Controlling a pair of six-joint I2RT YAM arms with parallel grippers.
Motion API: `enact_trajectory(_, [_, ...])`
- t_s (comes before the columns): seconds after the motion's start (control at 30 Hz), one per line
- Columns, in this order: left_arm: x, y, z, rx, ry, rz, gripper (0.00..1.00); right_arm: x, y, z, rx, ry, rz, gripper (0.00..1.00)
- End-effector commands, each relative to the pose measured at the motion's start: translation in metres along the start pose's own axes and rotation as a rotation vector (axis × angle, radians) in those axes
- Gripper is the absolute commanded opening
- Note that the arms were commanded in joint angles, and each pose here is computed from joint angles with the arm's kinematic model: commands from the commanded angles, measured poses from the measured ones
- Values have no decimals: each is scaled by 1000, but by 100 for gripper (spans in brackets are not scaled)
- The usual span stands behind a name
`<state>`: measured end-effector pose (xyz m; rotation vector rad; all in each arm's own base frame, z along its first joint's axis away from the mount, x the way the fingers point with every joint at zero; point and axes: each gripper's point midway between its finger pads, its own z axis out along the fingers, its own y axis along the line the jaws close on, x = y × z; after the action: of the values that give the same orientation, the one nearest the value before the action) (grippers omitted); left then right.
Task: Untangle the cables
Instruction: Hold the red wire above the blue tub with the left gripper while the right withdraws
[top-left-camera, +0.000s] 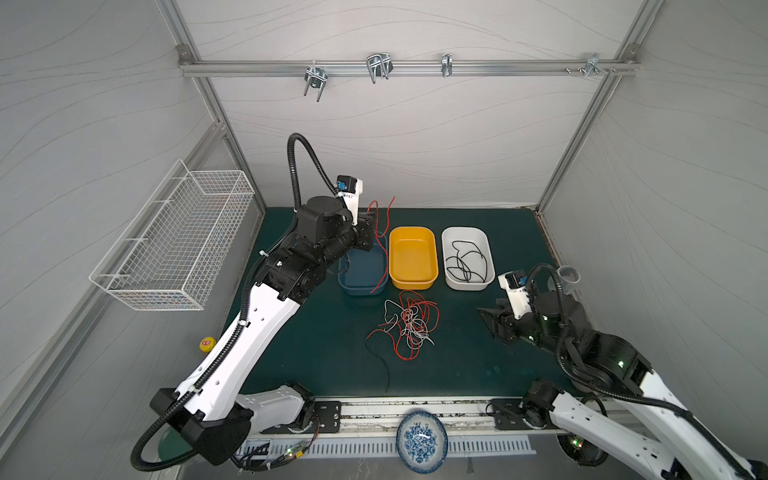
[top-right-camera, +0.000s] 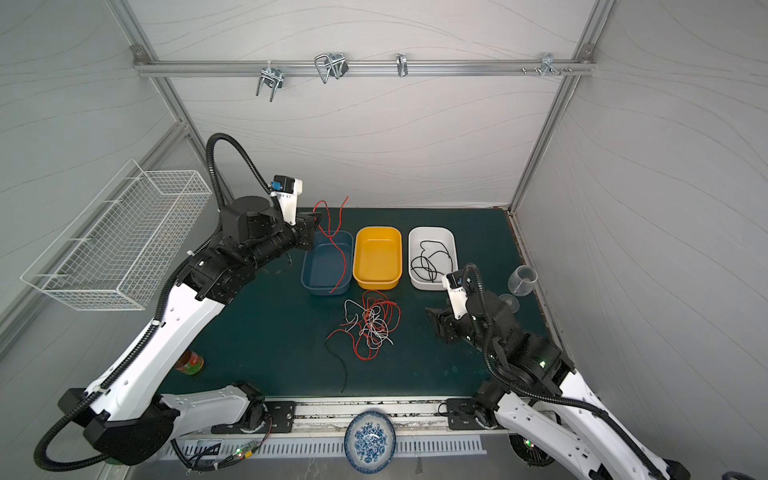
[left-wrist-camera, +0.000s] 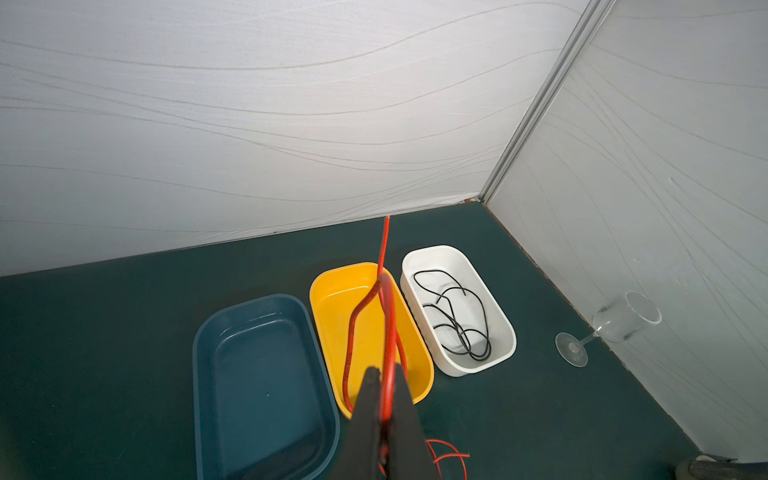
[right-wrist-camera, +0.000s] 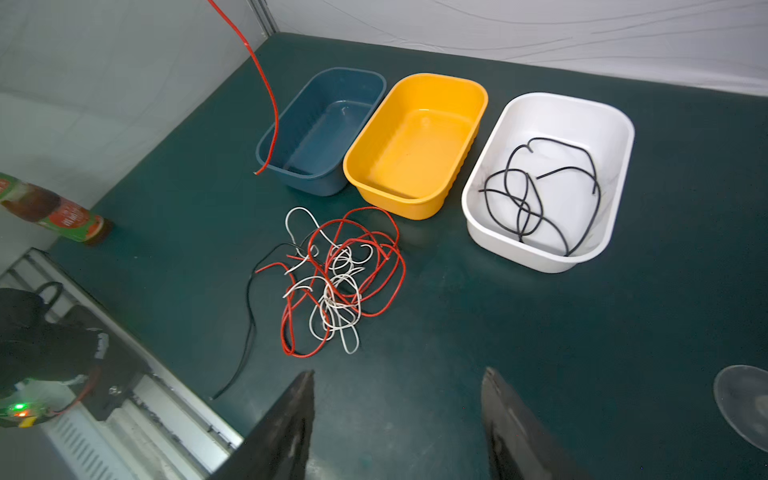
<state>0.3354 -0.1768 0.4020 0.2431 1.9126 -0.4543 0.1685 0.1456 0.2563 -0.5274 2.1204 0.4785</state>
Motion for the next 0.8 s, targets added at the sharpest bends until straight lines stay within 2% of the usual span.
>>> enact_trajectory(0.0, [-25, 3, -12, -12, -103, 15, 0, 7, -11, -5, 50, 4, -43, 67])
enact_trajectory(0.2, [-27, -3, -15, 23, -107, -10, 0, 7, -10, -5, 38, -40, -32, 71])
enact_trajectory(0.53, [-27, -8, -13, 52, -101, -28, 0, 8, -10, -4, 35, -38, -33, 71])
enact_trajectory(0.77, [-27, 2, -6, -1, -107, 15, 0, 8, -9, -3, 28, -36, -33, 71])
